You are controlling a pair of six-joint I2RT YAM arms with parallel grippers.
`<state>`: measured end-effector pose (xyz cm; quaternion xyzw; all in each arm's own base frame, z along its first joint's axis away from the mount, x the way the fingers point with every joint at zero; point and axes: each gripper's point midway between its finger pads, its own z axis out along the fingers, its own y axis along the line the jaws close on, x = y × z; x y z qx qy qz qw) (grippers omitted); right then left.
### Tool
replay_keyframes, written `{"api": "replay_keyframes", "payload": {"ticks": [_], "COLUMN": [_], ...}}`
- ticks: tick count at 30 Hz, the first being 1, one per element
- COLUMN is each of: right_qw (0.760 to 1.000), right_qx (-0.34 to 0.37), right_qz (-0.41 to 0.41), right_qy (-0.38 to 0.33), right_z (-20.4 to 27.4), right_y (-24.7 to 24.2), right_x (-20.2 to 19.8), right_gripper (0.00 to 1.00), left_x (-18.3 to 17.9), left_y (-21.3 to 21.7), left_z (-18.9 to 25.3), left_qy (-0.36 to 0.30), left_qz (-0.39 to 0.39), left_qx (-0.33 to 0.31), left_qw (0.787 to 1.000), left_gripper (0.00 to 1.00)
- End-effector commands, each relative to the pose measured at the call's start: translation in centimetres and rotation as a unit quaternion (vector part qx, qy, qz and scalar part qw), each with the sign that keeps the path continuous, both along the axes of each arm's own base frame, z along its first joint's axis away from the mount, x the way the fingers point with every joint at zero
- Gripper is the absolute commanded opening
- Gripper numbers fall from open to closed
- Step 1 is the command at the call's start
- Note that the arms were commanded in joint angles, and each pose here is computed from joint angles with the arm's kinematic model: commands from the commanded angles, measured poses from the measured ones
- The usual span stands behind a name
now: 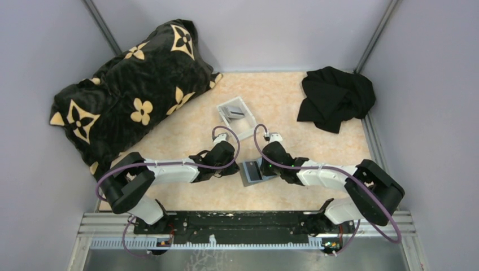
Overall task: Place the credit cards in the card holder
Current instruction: Insert the credit card into the card holder.
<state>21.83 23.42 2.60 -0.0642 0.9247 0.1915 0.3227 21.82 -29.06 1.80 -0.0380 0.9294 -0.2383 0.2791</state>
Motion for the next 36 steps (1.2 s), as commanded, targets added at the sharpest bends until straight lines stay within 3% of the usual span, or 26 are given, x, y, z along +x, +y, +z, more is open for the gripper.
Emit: {"api": "replay_keyframes", "payload": {"ticks": [1, 18, 36], "right_qw": [0.999, 0.997, 0.999], "right_qx": [-0.01, -0.074, 0.02], "right_qz": [-0.011, 0.023, 0.048], "right_qy": [-0.043, -0.013, -0.005], "right_z": [2.2, -1.2, 0.5], "right_y": [-0.1, 0.2, 2.8], "right_x": [1.8, 0.5, -0.9], "right_gripper": [0.02, 0.03, 0.02], "left_x": [-4.1, -4.1, -4.2], "left_y": [5.0, 5.0, 4.8], "left_z": [-5.1, -5.3, -5.3], "left_qy": [0.083, 0.085, 0.086], "left_qz": [-0.016, -0.018, -0.022], "left_qx": [0.116, 0.119, 0.118], "left_qw": [0.99, 0.989, 0.989], "left_gripper": [0.06, 0.05, 0.05]}}
